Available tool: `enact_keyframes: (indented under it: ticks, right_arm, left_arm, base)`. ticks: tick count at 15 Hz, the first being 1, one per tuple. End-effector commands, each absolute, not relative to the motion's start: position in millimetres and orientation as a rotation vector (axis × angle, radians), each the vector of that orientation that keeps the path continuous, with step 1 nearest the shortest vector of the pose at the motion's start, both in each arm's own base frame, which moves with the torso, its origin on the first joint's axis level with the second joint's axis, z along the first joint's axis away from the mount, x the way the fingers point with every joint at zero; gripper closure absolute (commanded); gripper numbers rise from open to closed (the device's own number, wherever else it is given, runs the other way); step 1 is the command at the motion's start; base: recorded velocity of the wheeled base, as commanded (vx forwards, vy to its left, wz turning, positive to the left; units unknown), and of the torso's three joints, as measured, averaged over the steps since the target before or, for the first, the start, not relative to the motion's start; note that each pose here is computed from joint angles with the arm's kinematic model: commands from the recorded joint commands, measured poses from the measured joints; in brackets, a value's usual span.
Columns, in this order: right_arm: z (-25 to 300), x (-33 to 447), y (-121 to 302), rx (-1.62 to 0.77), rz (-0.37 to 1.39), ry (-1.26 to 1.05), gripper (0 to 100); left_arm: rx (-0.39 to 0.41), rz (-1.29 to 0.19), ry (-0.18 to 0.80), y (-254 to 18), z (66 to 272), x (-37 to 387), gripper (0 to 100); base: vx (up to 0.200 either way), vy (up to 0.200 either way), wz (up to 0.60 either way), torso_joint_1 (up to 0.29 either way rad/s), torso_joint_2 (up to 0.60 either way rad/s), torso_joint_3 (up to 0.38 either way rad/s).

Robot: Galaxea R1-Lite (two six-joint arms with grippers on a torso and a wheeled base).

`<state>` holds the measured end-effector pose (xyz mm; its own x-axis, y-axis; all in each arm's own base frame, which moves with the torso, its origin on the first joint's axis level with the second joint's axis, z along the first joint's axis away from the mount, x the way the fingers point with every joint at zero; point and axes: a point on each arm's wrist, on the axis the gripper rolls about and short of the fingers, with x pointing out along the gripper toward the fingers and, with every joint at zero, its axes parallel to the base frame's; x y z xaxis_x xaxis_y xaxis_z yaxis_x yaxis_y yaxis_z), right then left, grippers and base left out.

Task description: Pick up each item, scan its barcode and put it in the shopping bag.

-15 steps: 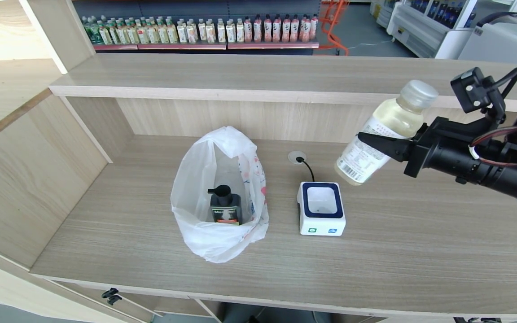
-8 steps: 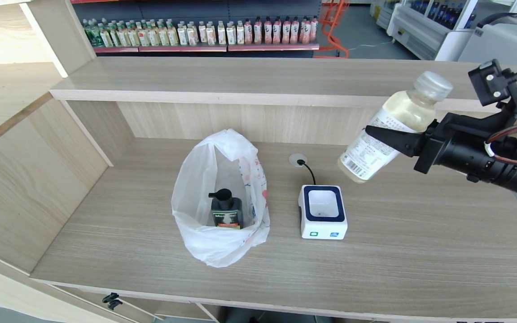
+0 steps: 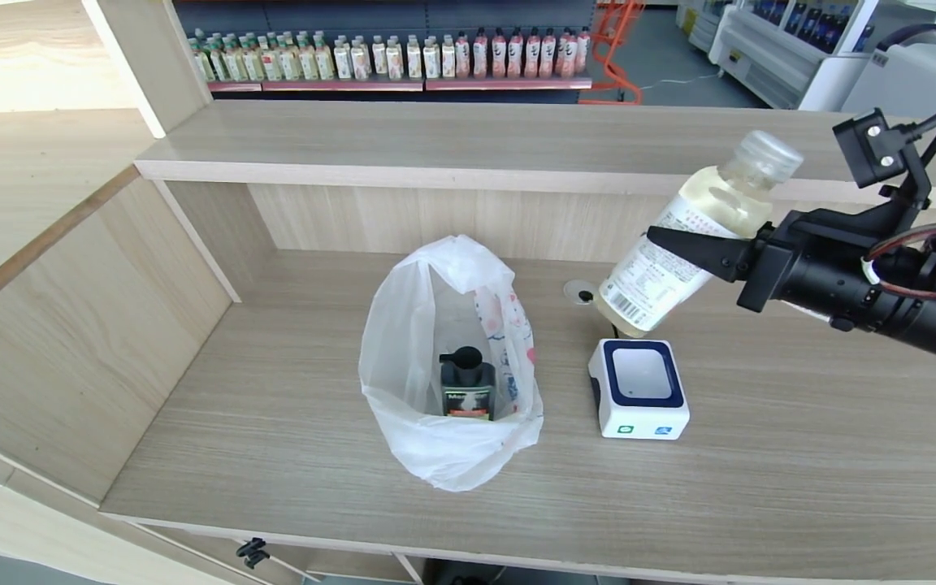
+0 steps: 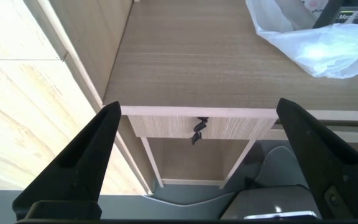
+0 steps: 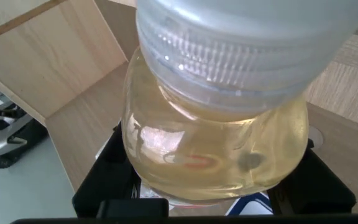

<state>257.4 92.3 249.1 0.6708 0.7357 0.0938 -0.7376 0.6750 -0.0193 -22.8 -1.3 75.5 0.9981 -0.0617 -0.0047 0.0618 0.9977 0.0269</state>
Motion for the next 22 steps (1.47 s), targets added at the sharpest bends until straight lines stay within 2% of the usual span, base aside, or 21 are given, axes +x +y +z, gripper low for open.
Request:
enact_keyframes:
  ticks: [1,4,12,16,22]
  right_arm:
    - [232.4,268.5,106.3,0.032,0.85,-0.033,100]
    - [214.7,289.1,124.5,0.085,0.844,0.045,100]
    - [182.5,352.6,179.8,0.08,0.902,0.067,100]
    - [175.5,373.9,213.3,0.054,0.953,0.018,100]
    - [157.0,403.4,231.9,-0.036,0.966,-0.046,100]
  left_arm:
    - [0.027,-0.061,0.004,-1.3,75.5,-22.8,0]
    - [0.027,-0.061,0.005,-1.3,75.0,-22.7,0]
    - [0.027,-0.061,0.004,-1.3,75.5,-22.8,0]
    - [0.027,-0.061,0.004,-1.3,75.5,-22.8,0]
    - [0.027,-0.061,0.004,-1.3,75.5,-22.8,0]
  base:
    - [0.0,0.0,0.0,0.0,0.0,0.0]
    - [0.0,0.0,0.0,0.0,0.0,0.0]
    - [0.0,0.0,0.0,0.0,0.0,0.0]
    - [0.0,0.0,0.0,0.0,0.0,0.0]
    - [0.0,0.0,0.0,0.0,0.0,0.0]
